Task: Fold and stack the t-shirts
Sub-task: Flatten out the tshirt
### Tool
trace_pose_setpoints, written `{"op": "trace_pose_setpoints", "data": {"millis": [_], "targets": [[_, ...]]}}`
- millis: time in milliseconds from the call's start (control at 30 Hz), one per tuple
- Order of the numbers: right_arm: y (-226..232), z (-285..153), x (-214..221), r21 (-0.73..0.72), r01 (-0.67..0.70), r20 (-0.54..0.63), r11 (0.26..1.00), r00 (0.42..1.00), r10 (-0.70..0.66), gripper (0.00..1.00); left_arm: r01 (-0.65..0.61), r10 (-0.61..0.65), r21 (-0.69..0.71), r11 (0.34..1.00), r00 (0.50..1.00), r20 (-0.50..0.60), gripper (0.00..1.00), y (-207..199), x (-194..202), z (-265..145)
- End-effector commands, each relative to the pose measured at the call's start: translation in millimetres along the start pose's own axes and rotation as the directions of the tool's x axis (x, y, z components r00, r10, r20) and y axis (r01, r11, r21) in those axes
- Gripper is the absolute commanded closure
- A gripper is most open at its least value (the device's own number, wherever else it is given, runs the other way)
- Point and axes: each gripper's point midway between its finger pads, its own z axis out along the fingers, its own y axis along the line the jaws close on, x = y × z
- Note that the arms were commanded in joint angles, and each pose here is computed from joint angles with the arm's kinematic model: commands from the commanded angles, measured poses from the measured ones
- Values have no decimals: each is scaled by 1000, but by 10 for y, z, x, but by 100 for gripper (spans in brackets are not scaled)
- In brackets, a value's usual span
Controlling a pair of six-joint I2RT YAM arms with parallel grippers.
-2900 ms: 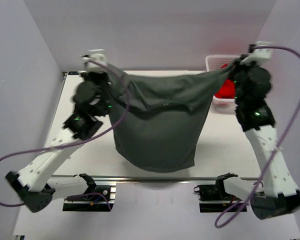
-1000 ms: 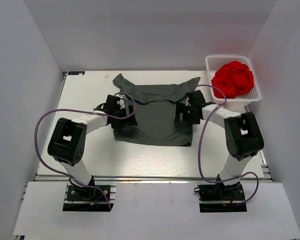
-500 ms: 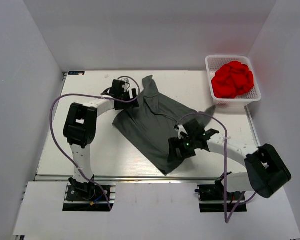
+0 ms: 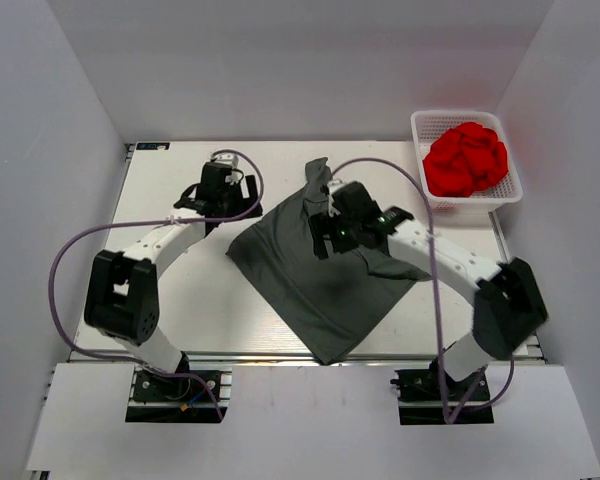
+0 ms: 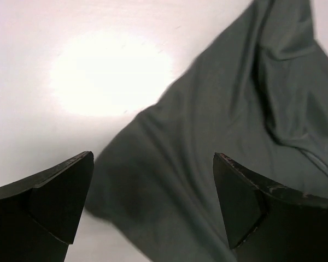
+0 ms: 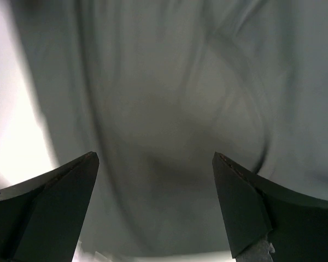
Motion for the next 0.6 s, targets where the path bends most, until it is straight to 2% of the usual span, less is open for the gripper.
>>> {"op": "trace_pose_setpoints", "data": {"millis": [0,67,100,133,267,300,333,367,433,533,567], "targets": [[-289,258,-579,190,32,85,981,995,-49,10,77,-83,-186,980,996,-26,0,394,309,-213],[-311,428,-774,215,43,93,976,994,-64,10,92,-106,-235,968,993,-48,0,499,450,-253],[-363,589,-744,227,48,60,973,996,-63,10,95,-112,-265,960,992,-53,0,567,522,-251],[-333,652,-975,224,43,92,974,994,-65,12,108,-134,-289,951,988,-72,0,602,596,-251],[-407,944,-1192,264,55,73,963,994,-76,13,147,-187,-350,925,979,-82,1,757,706,-198],[-445,1139,-1091,272,65,31,960,997,-76,13,149,-196,-364,919,976,-94,1,823,774,-168],[-418,1111,-1272,270,55,70,961,995,-77,14,165,-208,-362,917,975,-81,4,812,754,-156],[-457,1260,-1204,278,61,44,959,996,-76,14,172,-221,-353,920,970,-105,8,831,838,-91],[-443,1293,-1356,278,49,78,959,994,-74,16,173,-225,-340,924,967,-120,12,808,875,-49],[-483,1414,-1407,285,48,80,957,994,-74,18,170,-231,-333,928,961,-152,26,805,990,1],[-499,1457,-1425,286,43,83,957,994,-69,20,165,-232,-340,926,959,-165,28,828,1059,-7]]}}
